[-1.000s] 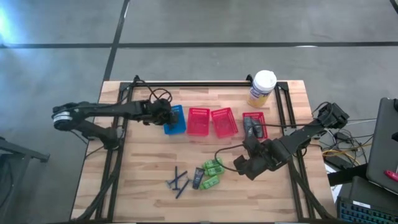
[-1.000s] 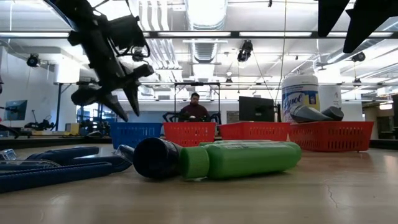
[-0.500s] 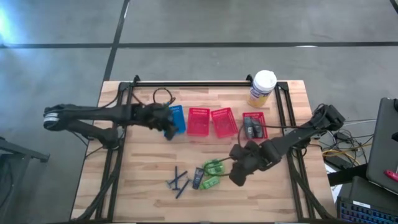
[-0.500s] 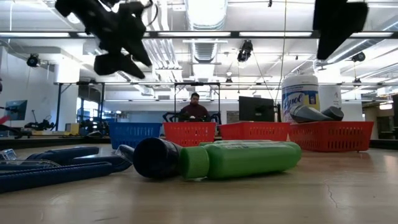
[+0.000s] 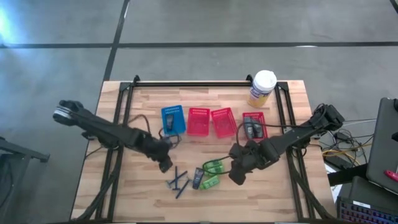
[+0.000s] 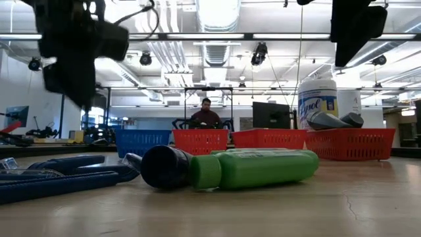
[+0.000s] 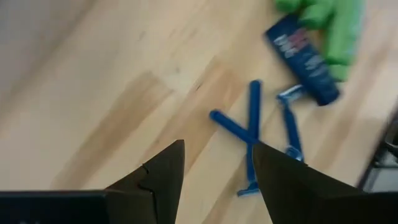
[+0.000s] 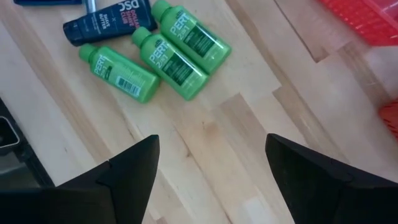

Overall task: Pick & Place Travel size toiletries
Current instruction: Put the razor into the left red bin

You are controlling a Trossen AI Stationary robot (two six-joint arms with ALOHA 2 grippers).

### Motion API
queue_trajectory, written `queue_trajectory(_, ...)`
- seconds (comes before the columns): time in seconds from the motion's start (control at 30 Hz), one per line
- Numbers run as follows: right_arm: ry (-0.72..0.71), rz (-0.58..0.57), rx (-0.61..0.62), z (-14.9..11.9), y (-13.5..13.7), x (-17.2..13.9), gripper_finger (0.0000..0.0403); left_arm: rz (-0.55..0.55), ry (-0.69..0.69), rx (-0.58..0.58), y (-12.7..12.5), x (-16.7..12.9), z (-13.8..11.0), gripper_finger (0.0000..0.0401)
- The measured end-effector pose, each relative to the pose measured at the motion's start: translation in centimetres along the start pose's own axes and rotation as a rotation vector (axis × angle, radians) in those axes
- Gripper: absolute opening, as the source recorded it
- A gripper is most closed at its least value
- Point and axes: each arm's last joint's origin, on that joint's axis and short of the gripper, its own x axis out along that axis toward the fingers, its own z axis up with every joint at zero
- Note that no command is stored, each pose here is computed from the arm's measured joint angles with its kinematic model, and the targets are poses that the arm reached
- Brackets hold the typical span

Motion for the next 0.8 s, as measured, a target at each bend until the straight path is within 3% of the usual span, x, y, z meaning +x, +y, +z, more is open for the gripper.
queue_trajectory(0.27,0.001,0.0,0.046,0.0,0.0,0.0,0.0311,0.113,0.03,-0.234,-2.2,3.6,-1.1,0.0193)
queue_trajectory(0.5,0.021,0.013,0.059,-0.5,0.3,-0.1,0.0329,0.151,-0.012,-0.278,-4.4,5.2,0.0,0.0193)
queue_trajectory(0.8,0.03,0.013,0.068,-1.4,0.7,-0.3,0.0345,0.191,0.087,-0.303,-4.8,7.5,-1.2,0.0193)
